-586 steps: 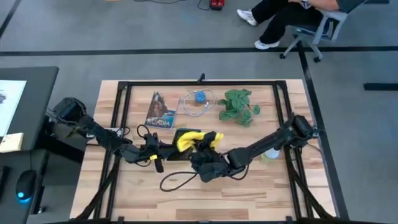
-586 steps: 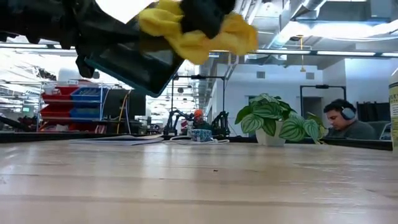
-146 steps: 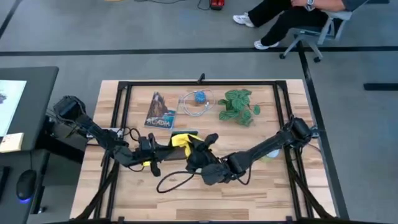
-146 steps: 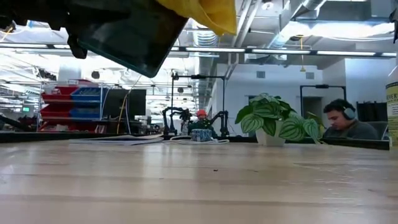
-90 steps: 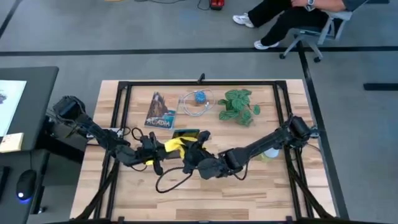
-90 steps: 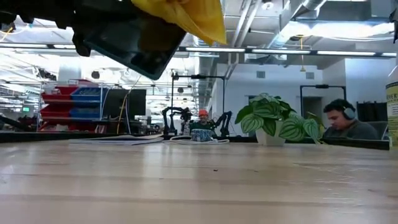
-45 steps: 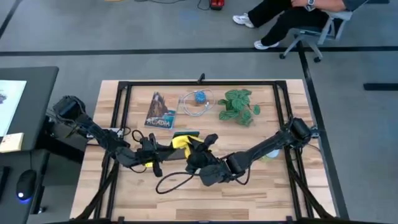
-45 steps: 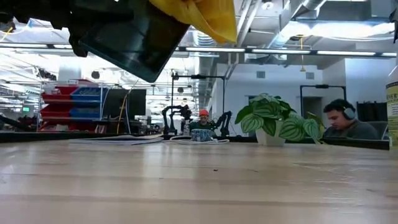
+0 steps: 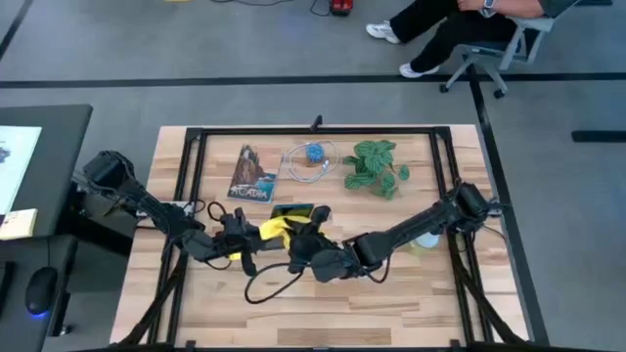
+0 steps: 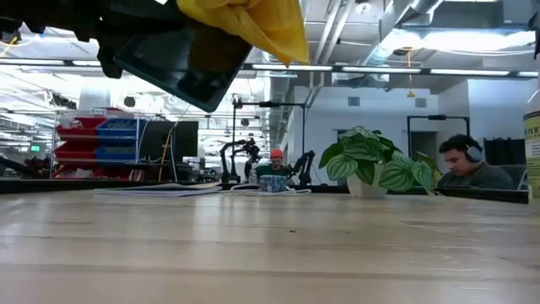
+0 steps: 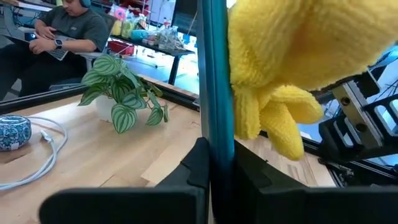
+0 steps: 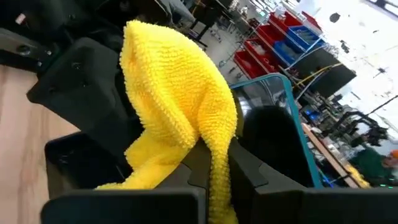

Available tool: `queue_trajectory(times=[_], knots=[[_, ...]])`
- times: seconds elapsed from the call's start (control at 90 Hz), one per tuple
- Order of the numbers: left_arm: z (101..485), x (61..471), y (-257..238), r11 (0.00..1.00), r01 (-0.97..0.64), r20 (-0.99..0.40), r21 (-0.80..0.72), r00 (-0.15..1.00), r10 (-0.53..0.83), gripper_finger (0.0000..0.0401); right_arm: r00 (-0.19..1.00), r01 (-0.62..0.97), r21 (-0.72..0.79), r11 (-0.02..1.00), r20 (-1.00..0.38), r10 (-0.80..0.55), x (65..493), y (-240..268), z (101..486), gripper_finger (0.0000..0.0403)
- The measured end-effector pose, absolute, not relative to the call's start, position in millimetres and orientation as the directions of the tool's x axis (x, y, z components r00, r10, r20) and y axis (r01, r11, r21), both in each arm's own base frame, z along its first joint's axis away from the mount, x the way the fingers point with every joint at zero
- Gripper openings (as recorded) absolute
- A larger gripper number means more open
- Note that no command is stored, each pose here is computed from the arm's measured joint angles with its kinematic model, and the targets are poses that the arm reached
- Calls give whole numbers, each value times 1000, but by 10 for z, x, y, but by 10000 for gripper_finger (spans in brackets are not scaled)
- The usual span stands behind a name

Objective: Clean tablet
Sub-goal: Wipe the front of the tablet using microfiber towel

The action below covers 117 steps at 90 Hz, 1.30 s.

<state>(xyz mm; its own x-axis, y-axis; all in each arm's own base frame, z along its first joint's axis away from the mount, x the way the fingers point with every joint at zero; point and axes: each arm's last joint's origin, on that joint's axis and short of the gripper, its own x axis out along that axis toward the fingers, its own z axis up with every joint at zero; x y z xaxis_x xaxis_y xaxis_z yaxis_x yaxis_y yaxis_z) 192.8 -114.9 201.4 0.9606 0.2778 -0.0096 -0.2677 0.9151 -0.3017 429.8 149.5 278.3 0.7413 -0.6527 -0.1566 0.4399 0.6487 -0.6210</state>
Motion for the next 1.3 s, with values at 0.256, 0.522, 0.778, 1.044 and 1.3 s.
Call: queue_trajectory(times=[0.256,0.522,0.778,1.044,1.3], knots=[[2011,1896,-1189,916,-274,-11,-294,959,283,11,587,502,-735,457,-98,-803,4142,1606,2737,10],[2101,1914,-1149,894,-267,52,-358,951,305,11,662,443,-715,541,-146,-736,4200,1555,2741,10],[2324,1845,-1066,902,-257,147,-348,935,323,11,789,169,-722,671,-308,-531,4251,1530,2628,10],[2436,1784,-1036,915,-227,183,-332,937,299,10,793,121,-735,667,-333,-511,4249,1568,2560,10],[2272,1812,-1067,911,-236,70,-338,959,274,10,661,338,-858,387,-76,-746,4211,1654,2855,10]])
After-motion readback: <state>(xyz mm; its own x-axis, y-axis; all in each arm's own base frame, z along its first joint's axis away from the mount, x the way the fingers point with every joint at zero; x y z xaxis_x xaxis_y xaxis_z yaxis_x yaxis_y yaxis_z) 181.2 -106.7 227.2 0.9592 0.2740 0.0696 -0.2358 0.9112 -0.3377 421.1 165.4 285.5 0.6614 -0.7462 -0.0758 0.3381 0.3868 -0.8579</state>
